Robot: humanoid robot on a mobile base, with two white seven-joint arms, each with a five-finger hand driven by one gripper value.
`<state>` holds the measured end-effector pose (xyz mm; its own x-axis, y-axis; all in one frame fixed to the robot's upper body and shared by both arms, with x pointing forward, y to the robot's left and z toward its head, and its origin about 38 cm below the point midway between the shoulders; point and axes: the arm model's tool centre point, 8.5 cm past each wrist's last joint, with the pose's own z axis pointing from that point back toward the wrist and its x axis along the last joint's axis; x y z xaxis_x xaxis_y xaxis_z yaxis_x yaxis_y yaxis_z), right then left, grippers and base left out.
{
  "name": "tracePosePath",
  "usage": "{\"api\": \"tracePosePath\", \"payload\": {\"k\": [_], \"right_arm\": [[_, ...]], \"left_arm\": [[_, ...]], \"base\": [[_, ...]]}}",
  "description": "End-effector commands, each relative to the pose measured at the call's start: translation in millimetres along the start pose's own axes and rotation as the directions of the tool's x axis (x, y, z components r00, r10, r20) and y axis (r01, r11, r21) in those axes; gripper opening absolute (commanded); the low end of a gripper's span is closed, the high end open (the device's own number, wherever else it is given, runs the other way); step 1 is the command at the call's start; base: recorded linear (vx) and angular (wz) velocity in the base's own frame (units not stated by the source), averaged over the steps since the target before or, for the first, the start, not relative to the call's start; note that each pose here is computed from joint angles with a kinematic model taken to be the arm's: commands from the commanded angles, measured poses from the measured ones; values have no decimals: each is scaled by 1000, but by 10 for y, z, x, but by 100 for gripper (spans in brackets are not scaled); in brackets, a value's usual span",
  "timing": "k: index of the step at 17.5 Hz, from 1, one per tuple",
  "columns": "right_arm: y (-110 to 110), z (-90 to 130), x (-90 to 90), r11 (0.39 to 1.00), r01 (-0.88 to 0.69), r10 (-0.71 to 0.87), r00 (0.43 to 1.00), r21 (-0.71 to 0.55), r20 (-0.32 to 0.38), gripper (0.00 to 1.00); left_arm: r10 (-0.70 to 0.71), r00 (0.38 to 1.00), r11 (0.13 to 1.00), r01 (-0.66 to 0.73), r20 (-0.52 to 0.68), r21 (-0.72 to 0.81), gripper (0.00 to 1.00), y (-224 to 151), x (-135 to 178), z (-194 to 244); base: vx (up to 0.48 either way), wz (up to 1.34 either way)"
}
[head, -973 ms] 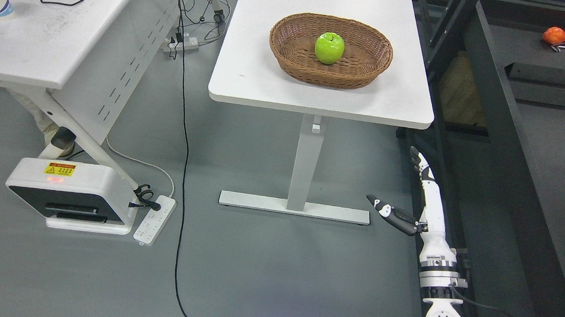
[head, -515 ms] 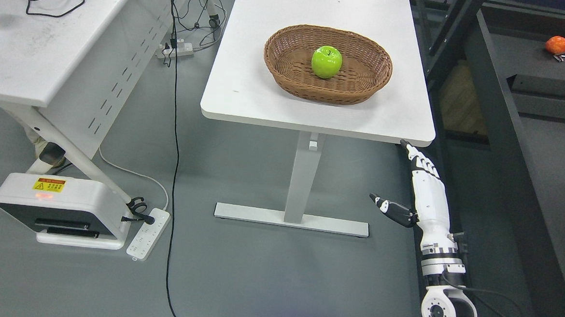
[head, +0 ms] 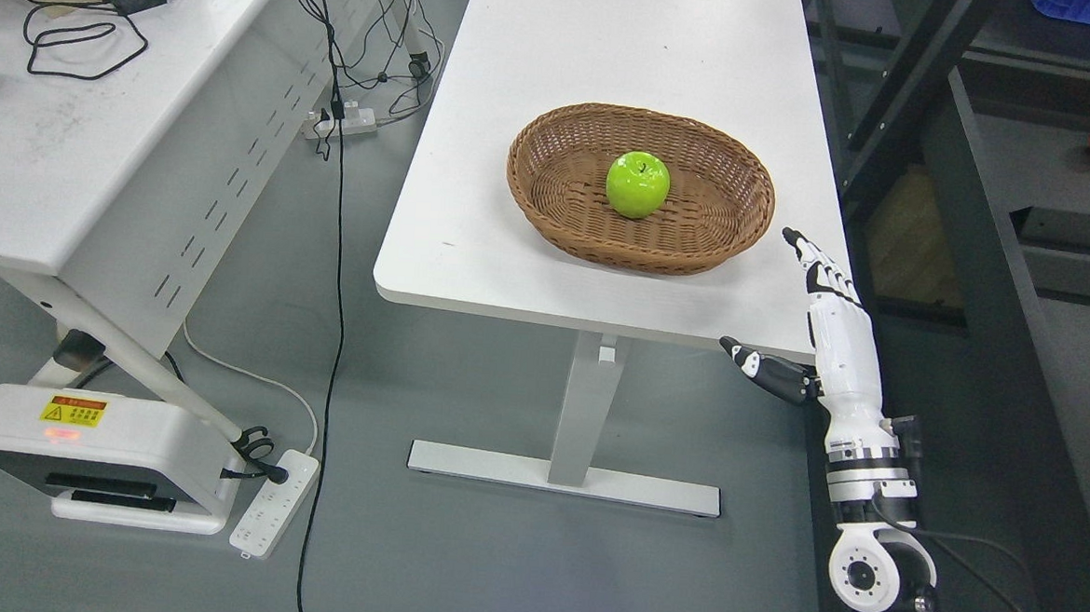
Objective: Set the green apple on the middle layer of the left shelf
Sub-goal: 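Drive toward the table and raise the right hand toward the basket, then reach the right hand into the basket and close it around the green apple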
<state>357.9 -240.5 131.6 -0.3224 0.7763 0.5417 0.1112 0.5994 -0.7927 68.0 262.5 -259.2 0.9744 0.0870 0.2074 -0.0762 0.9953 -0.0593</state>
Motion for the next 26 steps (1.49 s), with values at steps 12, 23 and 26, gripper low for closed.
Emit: {"api": "tracePosePath", "payload": {"k": [12, 23, 26], "right_arm": [[688, -723, 190, 931, -114, 92, 993, 347, 80, 99], [930, -650, 16, 857, -135, 123, 991, 497, 58, 100], [929, -642, -4, 856, -141, 131, 990, 498, 54, 99]], "left_arm": [[-3, 1000, 1000, 3, 0, 17, 100, 111, 10, 14], [-3, 1000, 1000, 3, 0, 17, 100, 111, 10, 14], [-3, 1000, 1000, 3, 0, 17, 100, 111, 10, 14]], "base": [[205, 66], [90, 15], [7, 0]]}}
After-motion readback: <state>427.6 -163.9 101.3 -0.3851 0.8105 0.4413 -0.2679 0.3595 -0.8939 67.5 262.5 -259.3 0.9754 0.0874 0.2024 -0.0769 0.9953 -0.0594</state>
